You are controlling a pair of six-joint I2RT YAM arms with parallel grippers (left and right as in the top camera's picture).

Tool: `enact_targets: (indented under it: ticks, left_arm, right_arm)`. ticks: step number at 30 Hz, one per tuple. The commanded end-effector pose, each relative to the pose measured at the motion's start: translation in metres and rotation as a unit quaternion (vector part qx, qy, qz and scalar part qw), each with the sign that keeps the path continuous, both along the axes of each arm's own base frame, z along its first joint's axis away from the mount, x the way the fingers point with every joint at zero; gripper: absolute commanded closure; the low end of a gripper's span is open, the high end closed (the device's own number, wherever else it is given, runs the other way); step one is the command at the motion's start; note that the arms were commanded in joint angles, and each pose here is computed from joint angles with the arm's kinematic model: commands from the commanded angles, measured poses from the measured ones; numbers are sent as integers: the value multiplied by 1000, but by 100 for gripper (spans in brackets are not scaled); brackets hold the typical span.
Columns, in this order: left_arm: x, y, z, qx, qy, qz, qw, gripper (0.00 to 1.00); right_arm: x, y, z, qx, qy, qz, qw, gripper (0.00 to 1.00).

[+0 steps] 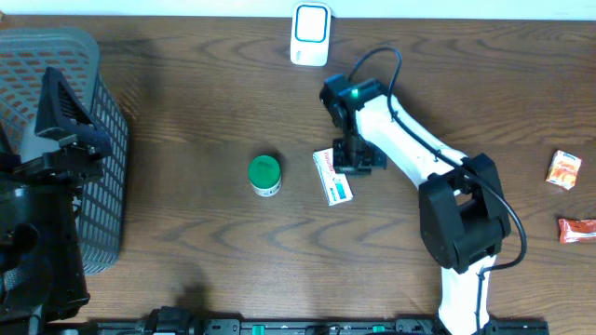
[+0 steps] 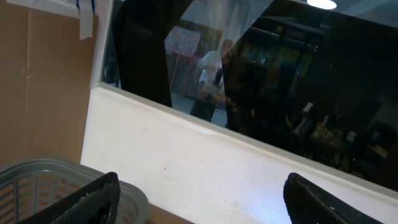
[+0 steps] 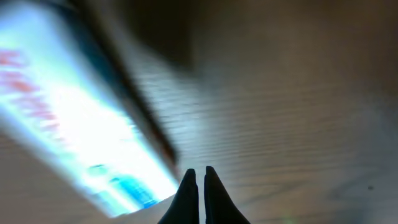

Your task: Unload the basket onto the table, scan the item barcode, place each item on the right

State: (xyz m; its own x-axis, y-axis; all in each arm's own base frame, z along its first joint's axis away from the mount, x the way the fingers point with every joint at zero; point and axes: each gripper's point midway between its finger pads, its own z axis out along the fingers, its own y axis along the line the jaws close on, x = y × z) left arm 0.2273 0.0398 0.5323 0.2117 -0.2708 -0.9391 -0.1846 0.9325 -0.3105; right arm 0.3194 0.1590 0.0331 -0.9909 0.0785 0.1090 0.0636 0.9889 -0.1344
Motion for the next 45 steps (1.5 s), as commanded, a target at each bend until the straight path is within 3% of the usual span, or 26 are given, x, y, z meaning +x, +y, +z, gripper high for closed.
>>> enact_targets:
  ticks: [1, 12, 18, 26, 45]
  left_arm:
    - [-1, -1, 1, 6, -2, -4, 1000, 15]
    - [-1, -1, 1, 6, -1, -4, 1000, 16]
    - [-1, -1, 1, 6, -1, -4, 1000, 16]
    - [-1, -1, 1, 6, -1, -4, 1000, 15]
    - [-1, -1, 0, 6, -1, -4, 1000, 15]
  right_arm:
    - [-14, -16, -16, -26, 17, -19, 999, 99]
    - [-41, 32, -42, 72, 49, 5, 996, 99]
    - [-50, 81, -37, 178, 71, 11, 982, 99]
    - [-17, 121, -33, 255, -1, 16, 967, 99]
    - [31, 116, -9, 262, -60, -15, 963, 99]
